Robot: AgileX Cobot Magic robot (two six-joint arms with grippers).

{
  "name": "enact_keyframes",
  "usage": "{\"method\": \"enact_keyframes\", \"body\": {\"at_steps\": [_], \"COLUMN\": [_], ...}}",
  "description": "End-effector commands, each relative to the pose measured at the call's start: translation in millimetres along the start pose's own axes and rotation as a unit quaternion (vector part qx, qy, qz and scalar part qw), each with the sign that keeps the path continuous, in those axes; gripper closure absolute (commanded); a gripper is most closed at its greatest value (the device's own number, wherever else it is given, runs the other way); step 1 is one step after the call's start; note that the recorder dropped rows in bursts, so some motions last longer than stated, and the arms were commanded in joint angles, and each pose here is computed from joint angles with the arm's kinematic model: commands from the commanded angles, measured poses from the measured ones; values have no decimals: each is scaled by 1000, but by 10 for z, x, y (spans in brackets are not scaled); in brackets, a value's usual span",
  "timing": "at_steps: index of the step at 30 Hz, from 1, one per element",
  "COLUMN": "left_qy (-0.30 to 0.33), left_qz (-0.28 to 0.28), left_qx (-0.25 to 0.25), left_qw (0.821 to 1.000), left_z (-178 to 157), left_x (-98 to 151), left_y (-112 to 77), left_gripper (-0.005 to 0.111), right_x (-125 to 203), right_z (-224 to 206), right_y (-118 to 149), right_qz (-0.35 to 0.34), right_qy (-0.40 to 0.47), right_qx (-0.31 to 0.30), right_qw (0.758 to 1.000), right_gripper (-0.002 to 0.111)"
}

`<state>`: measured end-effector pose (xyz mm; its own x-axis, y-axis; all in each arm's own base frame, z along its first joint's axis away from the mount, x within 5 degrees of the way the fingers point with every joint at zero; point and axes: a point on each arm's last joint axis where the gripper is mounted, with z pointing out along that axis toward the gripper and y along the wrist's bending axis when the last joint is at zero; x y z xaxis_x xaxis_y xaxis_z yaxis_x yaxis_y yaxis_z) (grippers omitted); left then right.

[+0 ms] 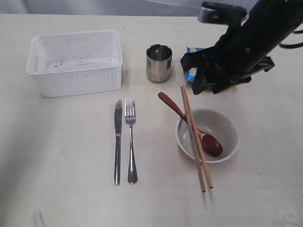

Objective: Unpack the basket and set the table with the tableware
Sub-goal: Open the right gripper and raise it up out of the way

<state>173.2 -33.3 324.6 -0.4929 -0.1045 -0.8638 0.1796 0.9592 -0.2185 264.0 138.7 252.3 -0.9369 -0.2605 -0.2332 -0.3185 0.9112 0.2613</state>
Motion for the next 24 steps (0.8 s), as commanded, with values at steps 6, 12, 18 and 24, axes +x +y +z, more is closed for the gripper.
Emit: {"method": "enact_keyframes", "body": {"at_steps": [6,12,18,24], "left_qy": [-1,-37,-112,-187], "left_qz": [6,12,25,39], "left_qx": [3,9,20,32], "left_qw": [1000,999,993,981], "left_z": [-21,-210,-615,-1023], "left_x": [17,-15,-36,7], "left_y": [-14,-52,-127,-193], "left_gripper": [106,106,106,106], "right_x": [343,651,1047,1561], "right_z": [-1067,-1587,-2008,-2349], "right_y": [132,202,234,224], "right_qz": [-68,-89,-102,-116], "right_qy": [-182,-294,-415,-525], "right_qx": [22,17,6,1], "right_qw": [981,951,904,843], "right_gripper": [109,109,109,109]}}
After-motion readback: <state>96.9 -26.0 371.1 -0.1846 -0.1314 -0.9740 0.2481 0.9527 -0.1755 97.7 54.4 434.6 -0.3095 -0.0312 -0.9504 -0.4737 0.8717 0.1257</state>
